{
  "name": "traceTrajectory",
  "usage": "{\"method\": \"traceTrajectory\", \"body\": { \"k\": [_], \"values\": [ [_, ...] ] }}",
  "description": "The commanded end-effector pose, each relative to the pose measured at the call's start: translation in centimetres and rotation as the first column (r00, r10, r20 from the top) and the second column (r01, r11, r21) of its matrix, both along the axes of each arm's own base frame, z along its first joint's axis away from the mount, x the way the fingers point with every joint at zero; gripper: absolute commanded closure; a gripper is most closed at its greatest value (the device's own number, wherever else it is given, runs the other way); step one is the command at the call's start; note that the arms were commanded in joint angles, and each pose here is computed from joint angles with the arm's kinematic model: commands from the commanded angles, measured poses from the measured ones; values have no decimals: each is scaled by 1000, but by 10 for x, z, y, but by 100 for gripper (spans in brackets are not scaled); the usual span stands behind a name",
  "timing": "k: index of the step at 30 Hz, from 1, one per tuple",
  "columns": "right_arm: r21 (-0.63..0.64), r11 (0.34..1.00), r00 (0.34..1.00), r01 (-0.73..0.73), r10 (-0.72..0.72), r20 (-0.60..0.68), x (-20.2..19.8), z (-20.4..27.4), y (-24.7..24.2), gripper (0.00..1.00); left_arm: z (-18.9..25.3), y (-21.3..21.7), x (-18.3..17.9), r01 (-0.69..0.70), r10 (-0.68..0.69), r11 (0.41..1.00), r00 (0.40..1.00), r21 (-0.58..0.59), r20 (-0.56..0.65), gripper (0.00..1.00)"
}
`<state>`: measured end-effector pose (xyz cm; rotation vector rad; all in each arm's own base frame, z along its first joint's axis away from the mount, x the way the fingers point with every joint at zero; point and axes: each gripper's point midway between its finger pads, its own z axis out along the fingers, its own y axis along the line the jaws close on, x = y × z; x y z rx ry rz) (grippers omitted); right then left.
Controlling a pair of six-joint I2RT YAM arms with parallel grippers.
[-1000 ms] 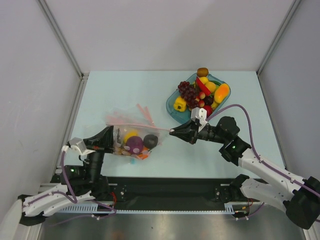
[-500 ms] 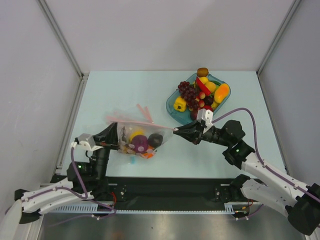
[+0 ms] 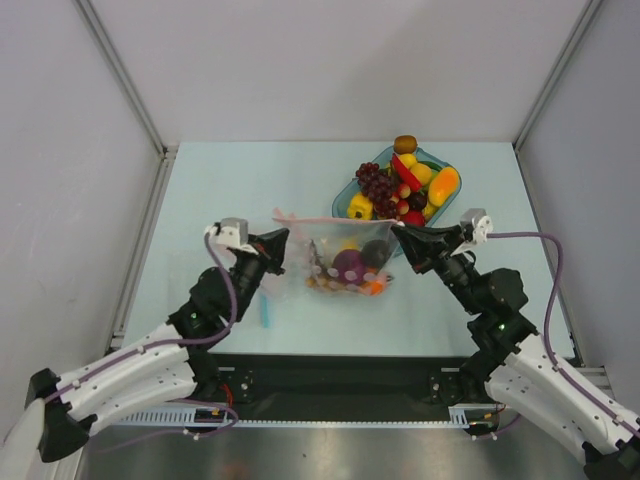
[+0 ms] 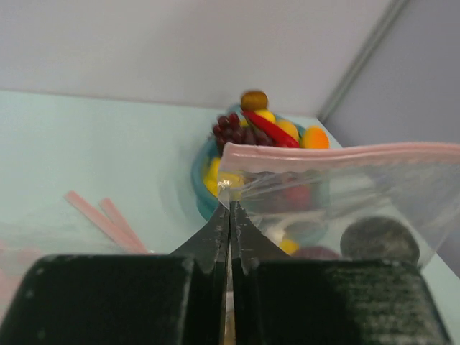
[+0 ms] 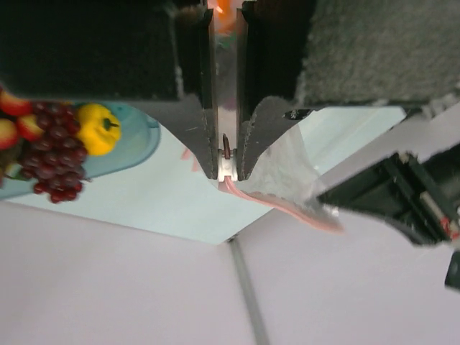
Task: Place the food in the zip-top bag and seal the zipper
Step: Place the zipper food storage bag at the center of the board, then reset both arms
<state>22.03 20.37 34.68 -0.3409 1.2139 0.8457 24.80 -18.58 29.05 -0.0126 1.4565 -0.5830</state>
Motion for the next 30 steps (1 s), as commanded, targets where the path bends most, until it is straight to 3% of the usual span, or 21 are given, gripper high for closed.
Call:
{"method": "traceTrajectory", "body": {
  "k": [1, 6, 10, 12, 13, 14, 15, 18, 20, 21, 23, 24, 26, 28, 30],
  "values": [
    [141, 948, 958, 285, -278, -73, 26, 15, -52, 100, -1, -42, 1, 191, -195, 980, 978, -62, -68, 97],
    [121, 897, 898, 426, -403, -177, 52, -2, -72, 100, -30, -64, 17, 237, -239, 971, 956, -31, -168, 98],
    [47, 874, 846, 483, -453, -282, 76, -28, -77, 99, -36, -67, 24, 233, -230, 972, 958, -5, -171, 98],
    [37, 863, 826, 504, -469, -313, 83, -34, -81, 80, -38, -64, 26, 220, -215, 975, 962, 11, -168, 92],
    [34, 859, 821, 511, -475, -318, 84, -36, -83, 63, -34, -64, 26, 221, -218, 975, 964, 6, -150, 75],
    [39, 854, 816, 519, -481, -321, 83, -35, -85, 19, -30, -69, 21, 269, -263, 963, 958, 31, -117, 64],
    [64, 836, 803, 545, -499, -327, 81, -31, -92, 4, -26, -70, 17, 291, -287, 956, 955, 33, -78, 38],
    [94, 780, 753, 618, -554, -355, 77, -29, -112, 0, -17, -59, 14, 257, -257, 966, 965, -8, -50, 8],
    [103, 729, 703, 677, -598, -386, 73, -29, -128, 0, -11, -41, 16, 176, -180, 982, 982, -62, -62, 0],
    [118, 675, 655, 728, -635, -409, 71, -30, -141, 0, -21, -21, 23, 58, -66, 995, 992, -78, -110, 0],
    [121, 608, 590, 784, -672, -448, 68, -36, -157, 0, -27, -2, 27, -34, 8, 987, 987, -157, -159, 0],
    [130, 518, 511, 845, -714, -478, 65, -40, -175, 0, -35, 16, 28, -117, 82, 978, 976, -172, -200, 0],
    [125, 404, 402, 906, -729, -554, 59, -48, -194, 0, -42, 34, 31, -209, 139, 945, 954, -253, -266, 0],
    [79, 365, 343, 928, -747, -570, 56, -55, -201, 0, -49, 50, 32, -272, 179, 918, 934, -289, -308, 0],
    [120, 275, 288, 954, -725, -625, 55, -55, -210, 0, -57, 58, 30, -309, 199, 898, 920, -312, -337, 0]
  ]
}}
